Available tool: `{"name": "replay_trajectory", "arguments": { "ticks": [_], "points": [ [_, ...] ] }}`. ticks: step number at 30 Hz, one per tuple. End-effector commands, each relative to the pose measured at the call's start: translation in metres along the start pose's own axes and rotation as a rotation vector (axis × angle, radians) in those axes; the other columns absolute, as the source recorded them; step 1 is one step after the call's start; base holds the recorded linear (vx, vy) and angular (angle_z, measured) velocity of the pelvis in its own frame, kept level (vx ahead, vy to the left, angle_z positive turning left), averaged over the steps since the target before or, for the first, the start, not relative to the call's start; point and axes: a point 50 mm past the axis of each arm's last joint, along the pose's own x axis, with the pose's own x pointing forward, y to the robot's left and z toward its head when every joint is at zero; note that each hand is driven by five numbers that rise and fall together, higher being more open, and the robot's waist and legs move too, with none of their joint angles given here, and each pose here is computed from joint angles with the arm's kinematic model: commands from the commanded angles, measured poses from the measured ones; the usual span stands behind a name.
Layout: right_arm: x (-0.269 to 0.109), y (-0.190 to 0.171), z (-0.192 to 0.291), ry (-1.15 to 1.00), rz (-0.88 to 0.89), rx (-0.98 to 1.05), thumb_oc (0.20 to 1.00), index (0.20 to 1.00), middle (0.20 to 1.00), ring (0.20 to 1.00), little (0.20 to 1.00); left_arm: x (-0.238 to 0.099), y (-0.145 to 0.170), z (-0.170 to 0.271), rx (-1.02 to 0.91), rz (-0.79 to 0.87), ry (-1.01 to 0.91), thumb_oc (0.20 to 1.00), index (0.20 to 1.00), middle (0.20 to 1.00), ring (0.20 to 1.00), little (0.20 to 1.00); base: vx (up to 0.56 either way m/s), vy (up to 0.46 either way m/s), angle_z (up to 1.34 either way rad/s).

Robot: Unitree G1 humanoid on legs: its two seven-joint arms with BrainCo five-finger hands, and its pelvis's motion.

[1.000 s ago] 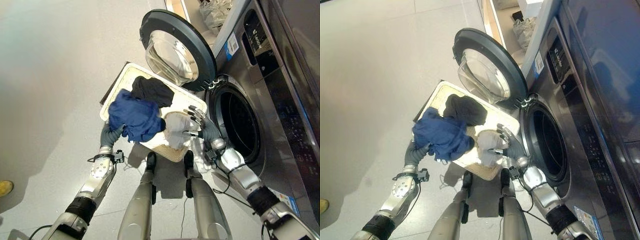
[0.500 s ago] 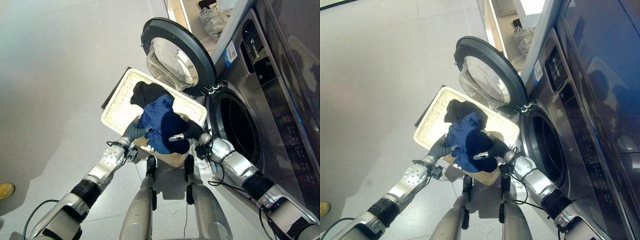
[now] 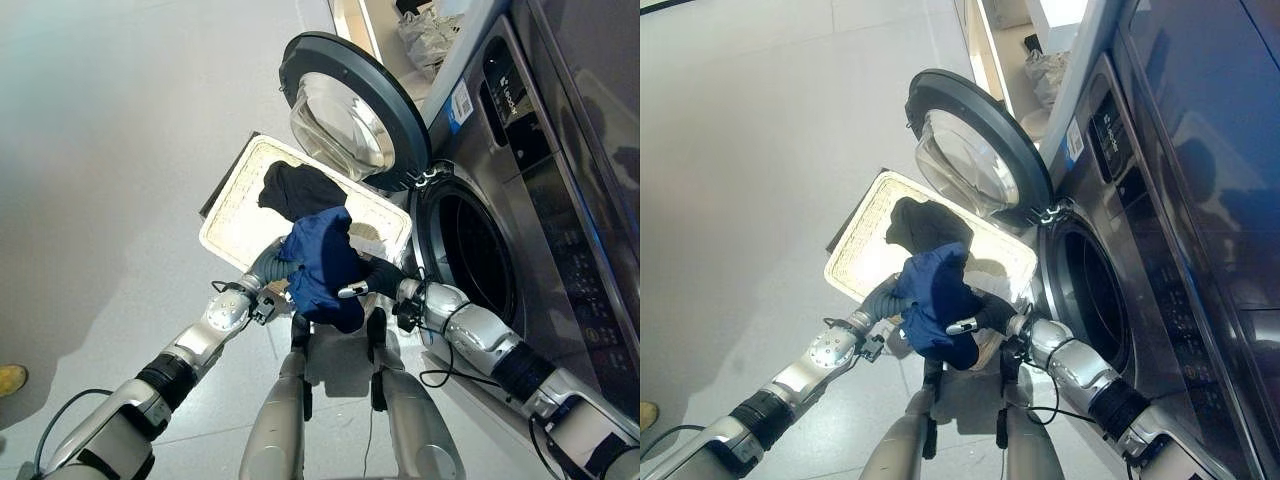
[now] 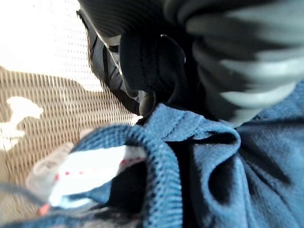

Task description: Put the clothes into the washing machine.

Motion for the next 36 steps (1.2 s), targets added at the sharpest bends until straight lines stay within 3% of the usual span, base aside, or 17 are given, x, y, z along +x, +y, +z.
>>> {"name": "replay_trajectory", "arguments": {
  "ticks": [1, 6, 14, 19, 20, 21, 22, 23, 24, 25, 31, 36],
  "points": [
    [0.012, 0.045, 0.014, -0.101, 0.185, 0.059, 1.000, 1.000, 1.000, 1.000, 1.000, 0.014, -0.018, 0.060, -0.201, -0.122, -0.320, 0.200, 0.200, 0.200, 0.200, 0.200, -0.01, -0.052, 0.01],
    [0.012, 0.051, 0.015, -0.109, 0.174, 0.072, 1.000, 1.000, 1.000, 1.000, 1.000, 0.013, -0.029, 0.068, -0.325, -0.208, -0.356, 0.200, 0.200, 0.200, 0.200, 0.200, 0.01, -0.026, 0.07],
    [0.015, 0.044, 0.013, -0.136, 0.038, 0.142, 1.000, 1.000, 1.000, 1.000, 1.000, 0.015, -0.032, 0.076, -0.543, -0.190, -0.416, 0.200, 0.200, 0.200, 0.200, 0.200, 0.01, 0.008, 0.04],
    [0.017, 0.041, 0.010, -0.126, -0.015, 0.167, 1.000, 1.000, 1.000, 1.000, 1.000, 0.015, -0.036, 0.079, -0.583, -0.171, -0.424, 0.200, 0.200, 0.200, 0.200, 0.200, 0.02, 0.032, 0.01],
    [0.017, 0.040, 0.010, -0.136, -0.032, 0.181, 0.802, 0.802, 0.802, 0.802, 0.802, 0.015, -0.037, 0.079, -0.590, -0.177, -0.418, 0.200, 0.200, 0.200, 0.200, 0.200, 0.00, 0.000, 0.00],
    [0.017, 0.040, 0.010, -0.141, -0.036, 0.205, 0.407, 0.407, 0.407, 0.407, 0.407, 0.016, -0.040, 0.079, -0.599, -0.186, -0.409, 0.200, 0.200, 0.200, 0.200, 0.200, 0.00, 0.000, 0.00],
    [0.017, 0.039, 0.009, -0.153, -0.037, 0.243, 0.200, 0.200, 0.200, 0.200, 0.200, 0.018, -0.042, 0.078, -0.600, -0.199, -0.391, 0.250, 0.250, 0.250, 0.250, 0.250, 0.00, 0.000, 0.00],
    [0.016, 0.039, 0.010, -0.159, -0.038, 0.257, 0.200, 0.200, 0.200, 0.200, 0.200, 0.018, -0.042, 0.078, -0.598, -0.201, -0.387, 0.329, 0.329, 0.329, 0.329, 0.329, 0.00, 0.000, 0.00],
    [0.016, 0.039, 0.009, -0.164, -0.035, 0.289, 0.200, 0.200, 0.200, 0.200, 0.200, 0.018, -0.044, 0.077, -0.595, -0.205, -0.370, 0.551, 0.551, 0.551, 0.551, 0.551, 0.00, 0.000, 0.00],
    [0.016, 0.039, 0.007, -0.171, -0.035, 0.340, 0.200, 0.200, 0.200, 0.200, 0.200, 0.020, -0.045, 0.074, -0.571, -0.187, -0.339, 1.000, 1.000, 1.000, 1.000, 1.000, 0.04, -0.036, 0.02],
    [0.015, 0.037, 0.006, -0.233, -0.069, 0.473, 0.200, 0.200, 0.200, 0.200, 0.200, 0.024, -0.042, 0.061, -0.508, -0.089, -0.213, 1.000, 1.000, 1.000, 1.000, 1.000, 0.02, -0.059, 0.00],
    [0.010, 0.014, 0.010, -0.396, -0.238, 0.624, 0.200, 0.200, 0.200, 0.200, 0.200, 0.027, -0.031, 0.024, -0.390, 0.134, 0.032, 1.000, 1.000, 1.000, 1.000, 1.000, 0.00, -0.045, -0.05]
  ]
}}
